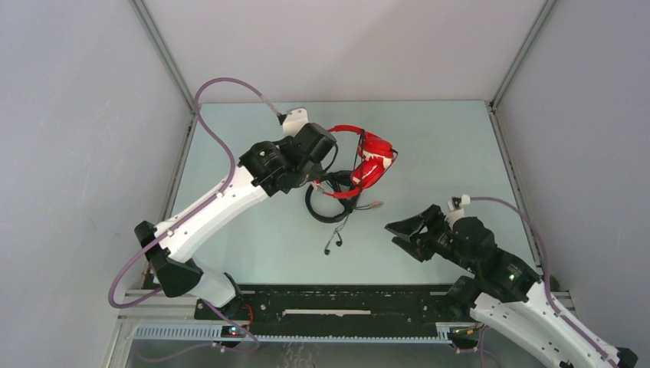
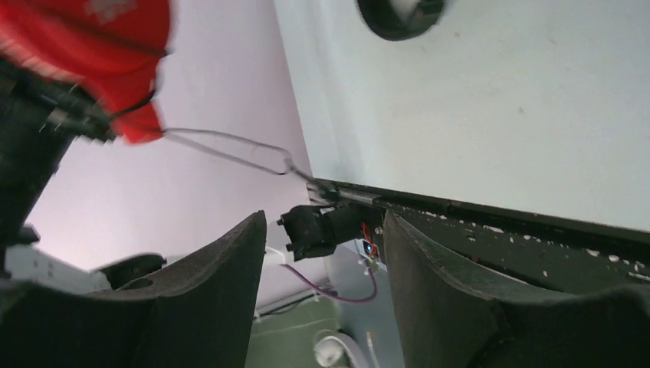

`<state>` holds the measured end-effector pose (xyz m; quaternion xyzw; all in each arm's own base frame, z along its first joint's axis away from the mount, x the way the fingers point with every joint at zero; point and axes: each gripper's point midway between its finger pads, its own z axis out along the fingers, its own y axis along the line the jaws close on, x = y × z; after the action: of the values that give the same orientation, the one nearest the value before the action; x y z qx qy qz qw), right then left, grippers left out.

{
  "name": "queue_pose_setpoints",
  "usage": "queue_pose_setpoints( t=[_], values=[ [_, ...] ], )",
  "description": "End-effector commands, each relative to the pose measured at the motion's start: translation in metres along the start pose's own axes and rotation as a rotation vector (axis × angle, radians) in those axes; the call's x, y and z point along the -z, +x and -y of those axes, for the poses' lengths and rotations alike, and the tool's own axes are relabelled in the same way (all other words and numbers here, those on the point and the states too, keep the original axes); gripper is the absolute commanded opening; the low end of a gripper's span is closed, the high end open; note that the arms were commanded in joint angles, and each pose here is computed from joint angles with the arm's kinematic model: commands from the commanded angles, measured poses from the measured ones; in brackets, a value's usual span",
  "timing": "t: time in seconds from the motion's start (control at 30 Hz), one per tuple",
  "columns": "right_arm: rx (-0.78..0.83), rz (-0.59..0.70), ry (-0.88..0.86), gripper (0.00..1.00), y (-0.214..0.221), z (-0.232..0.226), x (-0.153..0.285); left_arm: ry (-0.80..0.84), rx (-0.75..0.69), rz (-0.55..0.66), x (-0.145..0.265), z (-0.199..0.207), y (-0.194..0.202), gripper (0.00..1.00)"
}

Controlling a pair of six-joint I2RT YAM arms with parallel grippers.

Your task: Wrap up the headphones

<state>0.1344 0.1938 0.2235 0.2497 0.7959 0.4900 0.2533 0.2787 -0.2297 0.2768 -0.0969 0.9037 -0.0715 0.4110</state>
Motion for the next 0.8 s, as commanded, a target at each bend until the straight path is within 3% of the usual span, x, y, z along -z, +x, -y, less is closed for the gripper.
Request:
queue_pose_setpoints(
  t=[0.0,0.1,0.2,0.4,0.77],
  values=[
    [-0.378,0.002,-0.019,0.66,0.0,0.014,-0.009,0.136,0.118,0.091,0.029,0.017,-0.042,0.0],
    [-0.58,-0.075,-0.1,0.65,0.008,0.015,-0.019,0.161,0.126,0.105,0.032,0.018,-0.043,0.0],
    [-0.686,-0.119,-0.146,0.64,0.011,0.015,-0.028,0.167,0.119,0.111,0.032,0.018,-0.044,0.0],
    [-0.758,-0.077,-0.124,0.65,0.003,0.018,-0.035,0.182,0.091,0.109,0.032,0.021,-0.045,0.0],
    [-0.824,-0.144,-0.177,0.65,0.006,0.004,-0.059,0.218,0.079,0.105,0.036,0.028,-0.047,0.0]
  ],
)
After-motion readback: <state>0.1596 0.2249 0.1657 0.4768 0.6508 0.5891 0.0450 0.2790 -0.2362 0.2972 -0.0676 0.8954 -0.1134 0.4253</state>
